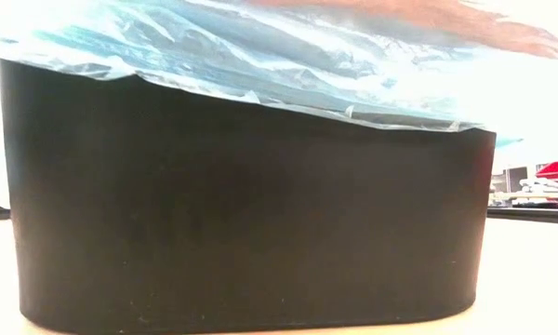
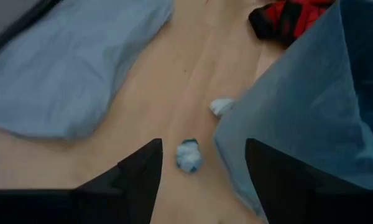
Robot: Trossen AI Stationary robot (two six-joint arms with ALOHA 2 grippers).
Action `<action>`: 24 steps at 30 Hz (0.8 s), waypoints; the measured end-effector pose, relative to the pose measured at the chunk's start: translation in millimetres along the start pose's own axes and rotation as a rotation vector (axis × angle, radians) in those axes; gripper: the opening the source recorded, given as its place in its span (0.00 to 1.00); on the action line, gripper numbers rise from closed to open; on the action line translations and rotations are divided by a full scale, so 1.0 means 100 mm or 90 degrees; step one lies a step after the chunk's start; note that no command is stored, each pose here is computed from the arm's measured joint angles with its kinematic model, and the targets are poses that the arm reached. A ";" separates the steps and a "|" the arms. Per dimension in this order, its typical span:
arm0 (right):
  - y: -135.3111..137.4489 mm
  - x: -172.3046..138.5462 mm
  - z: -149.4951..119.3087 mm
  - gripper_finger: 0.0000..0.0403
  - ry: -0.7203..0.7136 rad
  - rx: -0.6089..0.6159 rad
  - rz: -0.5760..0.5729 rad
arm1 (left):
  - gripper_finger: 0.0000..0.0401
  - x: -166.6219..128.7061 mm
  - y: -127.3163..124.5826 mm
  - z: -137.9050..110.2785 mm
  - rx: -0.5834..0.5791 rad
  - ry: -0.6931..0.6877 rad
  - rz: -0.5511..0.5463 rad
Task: Place trash/remove bag and relplace
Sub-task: Put the blue crumbled trash bag into the trash bin
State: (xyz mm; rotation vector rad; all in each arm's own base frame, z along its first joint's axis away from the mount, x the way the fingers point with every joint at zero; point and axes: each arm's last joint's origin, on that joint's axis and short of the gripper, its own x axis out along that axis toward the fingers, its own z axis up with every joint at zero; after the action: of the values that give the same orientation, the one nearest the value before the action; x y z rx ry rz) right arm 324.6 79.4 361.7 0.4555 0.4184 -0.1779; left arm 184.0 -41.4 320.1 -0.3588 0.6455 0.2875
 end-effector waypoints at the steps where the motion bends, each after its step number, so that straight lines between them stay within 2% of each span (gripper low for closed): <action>1: 0.00 0.00 0.00 0.00 0.000 -0.001 0.001 | 0.59 0.03 0.03 -0.06 -0.015 -0.007 -0.005; 5: -0.03 0.01 0.02 0.00 0.004 -0.002 0.004 | 0.59 0.23 0.10 -0.28 -0.029 -0.008 0.000; 9: -0.09 0.03 0.06 0.00 0.014 0.016 0.014 | 0.59 0.48 0.14 -0.51 -0.009 0.002 0.004; 15: -0.13 0.05 0.08 0.00 0.014 0.041 0.010 | 0.59 0.71 0.24 -0.81 -0.012 -0.007 -0.028; 20: -0.16 0.06 0.10 0.01 0.008 -0.026 0.002 | 0.59 0.85 0.34 -1.06 -0.005 -0.035 -0.074; 24: -0.20 0.07 0.15 0.02 -0.006 -0.038 0.000 | 0.59 0.95 0.42 -1.26 0.052 -0.059 -0.110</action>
State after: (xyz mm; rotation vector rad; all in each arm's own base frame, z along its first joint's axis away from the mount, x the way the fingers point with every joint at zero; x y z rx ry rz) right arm 331.0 54.3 363.2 0.3965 0.4127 -0.1668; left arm 173.9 -41.2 156.6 -0.3191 0.5298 0.1127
